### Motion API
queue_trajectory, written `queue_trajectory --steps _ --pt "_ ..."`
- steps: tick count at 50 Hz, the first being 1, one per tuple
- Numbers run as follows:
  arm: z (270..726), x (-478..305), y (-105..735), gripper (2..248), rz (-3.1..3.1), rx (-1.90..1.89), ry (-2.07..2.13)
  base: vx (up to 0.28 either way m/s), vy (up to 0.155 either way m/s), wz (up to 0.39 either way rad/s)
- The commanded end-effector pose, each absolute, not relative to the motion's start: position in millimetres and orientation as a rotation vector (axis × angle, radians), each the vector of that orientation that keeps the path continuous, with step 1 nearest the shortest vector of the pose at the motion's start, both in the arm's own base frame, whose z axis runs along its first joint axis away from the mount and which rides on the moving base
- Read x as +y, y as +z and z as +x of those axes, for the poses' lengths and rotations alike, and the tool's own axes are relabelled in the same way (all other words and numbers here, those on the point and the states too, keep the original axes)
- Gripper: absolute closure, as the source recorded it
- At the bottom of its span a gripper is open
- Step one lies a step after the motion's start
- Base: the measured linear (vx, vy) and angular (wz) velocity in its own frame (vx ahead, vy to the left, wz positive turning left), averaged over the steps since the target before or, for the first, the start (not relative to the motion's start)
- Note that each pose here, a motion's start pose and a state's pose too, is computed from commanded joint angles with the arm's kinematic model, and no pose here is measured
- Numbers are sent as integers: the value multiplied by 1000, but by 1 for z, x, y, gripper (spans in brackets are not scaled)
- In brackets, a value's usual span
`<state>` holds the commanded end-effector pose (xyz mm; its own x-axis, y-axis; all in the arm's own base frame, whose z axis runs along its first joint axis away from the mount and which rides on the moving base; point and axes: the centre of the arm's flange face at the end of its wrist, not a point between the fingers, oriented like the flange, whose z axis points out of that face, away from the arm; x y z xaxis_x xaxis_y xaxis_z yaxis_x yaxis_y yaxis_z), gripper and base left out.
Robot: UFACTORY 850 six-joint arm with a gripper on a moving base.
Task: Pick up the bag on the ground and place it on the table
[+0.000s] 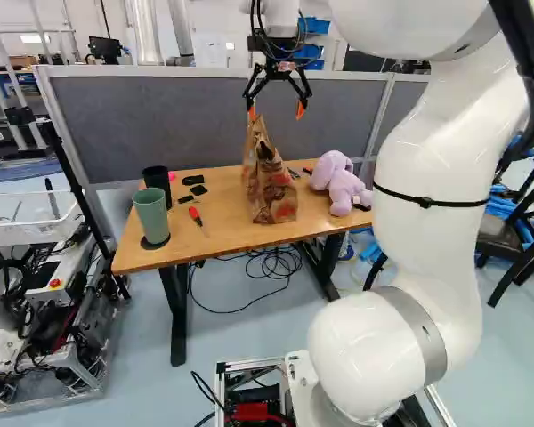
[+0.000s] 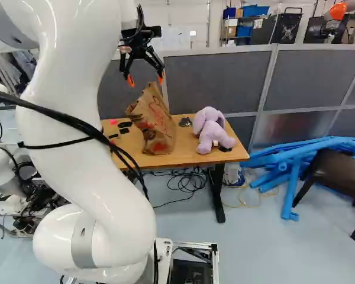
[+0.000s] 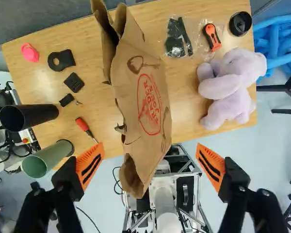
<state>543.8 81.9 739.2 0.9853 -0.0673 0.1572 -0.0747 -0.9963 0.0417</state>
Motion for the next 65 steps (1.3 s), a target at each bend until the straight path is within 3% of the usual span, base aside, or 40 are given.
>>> queue_trajectory --steps 65 --pt "539 81 741 3 3077 -113 171 -1 2 2"
